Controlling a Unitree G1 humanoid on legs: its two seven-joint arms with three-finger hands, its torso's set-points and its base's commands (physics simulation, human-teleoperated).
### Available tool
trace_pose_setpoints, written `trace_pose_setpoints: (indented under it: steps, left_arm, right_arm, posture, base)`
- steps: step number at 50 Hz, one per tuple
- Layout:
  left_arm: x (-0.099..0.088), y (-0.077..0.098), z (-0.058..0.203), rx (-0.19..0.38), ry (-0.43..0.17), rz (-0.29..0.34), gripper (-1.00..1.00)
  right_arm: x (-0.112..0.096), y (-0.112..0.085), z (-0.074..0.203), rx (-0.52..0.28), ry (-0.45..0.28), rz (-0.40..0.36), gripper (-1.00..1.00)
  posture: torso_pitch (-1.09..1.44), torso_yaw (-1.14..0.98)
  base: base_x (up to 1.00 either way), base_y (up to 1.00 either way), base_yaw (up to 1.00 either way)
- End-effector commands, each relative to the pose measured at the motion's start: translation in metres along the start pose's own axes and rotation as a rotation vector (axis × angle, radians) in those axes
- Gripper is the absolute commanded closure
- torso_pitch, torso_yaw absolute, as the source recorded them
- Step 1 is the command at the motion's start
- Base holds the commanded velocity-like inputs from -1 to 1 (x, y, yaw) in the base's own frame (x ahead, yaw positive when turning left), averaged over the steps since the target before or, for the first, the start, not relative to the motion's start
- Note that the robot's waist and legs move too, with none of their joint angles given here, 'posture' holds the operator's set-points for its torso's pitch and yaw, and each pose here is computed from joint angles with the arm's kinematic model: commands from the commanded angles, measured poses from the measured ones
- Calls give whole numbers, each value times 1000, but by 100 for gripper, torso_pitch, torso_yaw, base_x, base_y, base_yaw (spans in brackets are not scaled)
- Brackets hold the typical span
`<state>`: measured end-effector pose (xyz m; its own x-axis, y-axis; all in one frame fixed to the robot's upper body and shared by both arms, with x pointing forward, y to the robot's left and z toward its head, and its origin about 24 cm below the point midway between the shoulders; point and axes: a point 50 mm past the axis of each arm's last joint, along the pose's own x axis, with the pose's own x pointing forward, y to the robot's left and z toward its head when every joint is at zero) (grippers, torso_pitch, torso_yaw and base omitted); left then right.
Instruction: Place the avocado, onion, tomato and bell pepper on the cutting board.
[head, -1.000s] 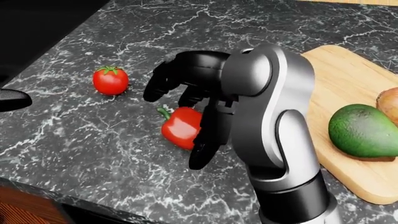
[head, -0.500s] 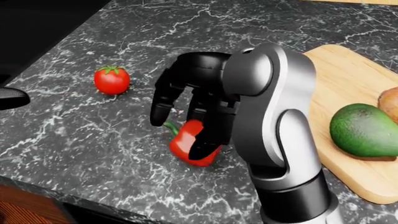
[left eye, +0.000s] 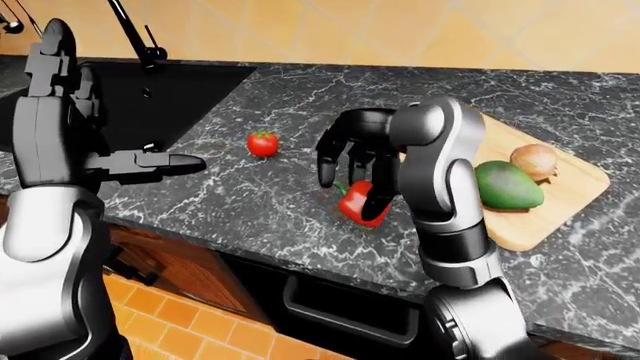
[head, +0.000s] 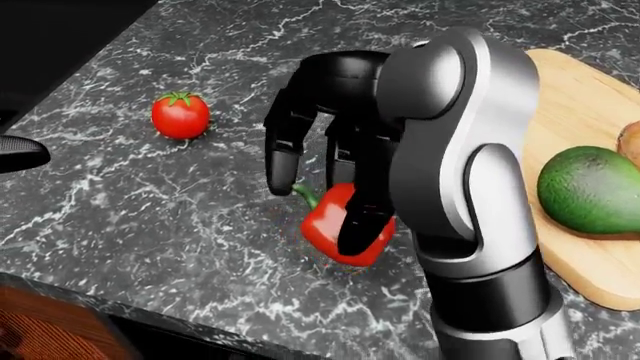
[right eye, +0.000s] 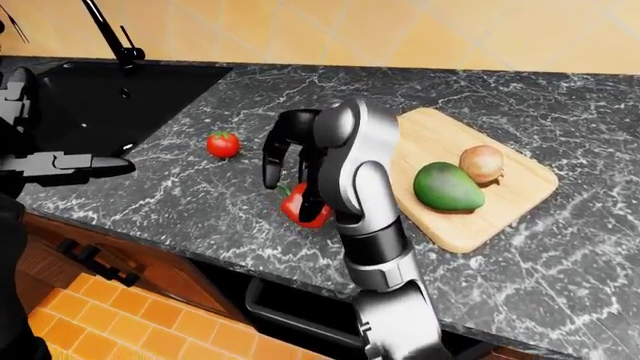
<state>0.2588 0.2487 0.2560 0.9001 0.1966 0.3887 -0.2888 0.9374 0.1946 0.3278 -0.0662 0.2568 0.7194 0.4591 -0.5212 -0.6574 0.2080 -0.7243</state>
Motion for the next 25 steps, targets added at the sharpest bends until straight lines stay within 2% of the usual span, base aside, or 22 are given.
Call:
trace_pose_setpoints:
  steps: [1,10,25]
  left_arm:
    - [0,4,15,13,-78,24,-100]
    - [0,4,15,12,-78,23,-100]
    - [0,1,14,10,-77,17,-100]
  right_arm:
    - [-14,-12,12,-38,-33,-73,76]
    - [-22,-29,15,-52,-28,-108,86]
    - [-25,-80,0,-71,50,-164,89]
  posture:
    - [0,36]
    - [0,36]
    - [0,36]
  base:
    - [0,0,0]
    - [0,0,0]
    - [0,0,0]
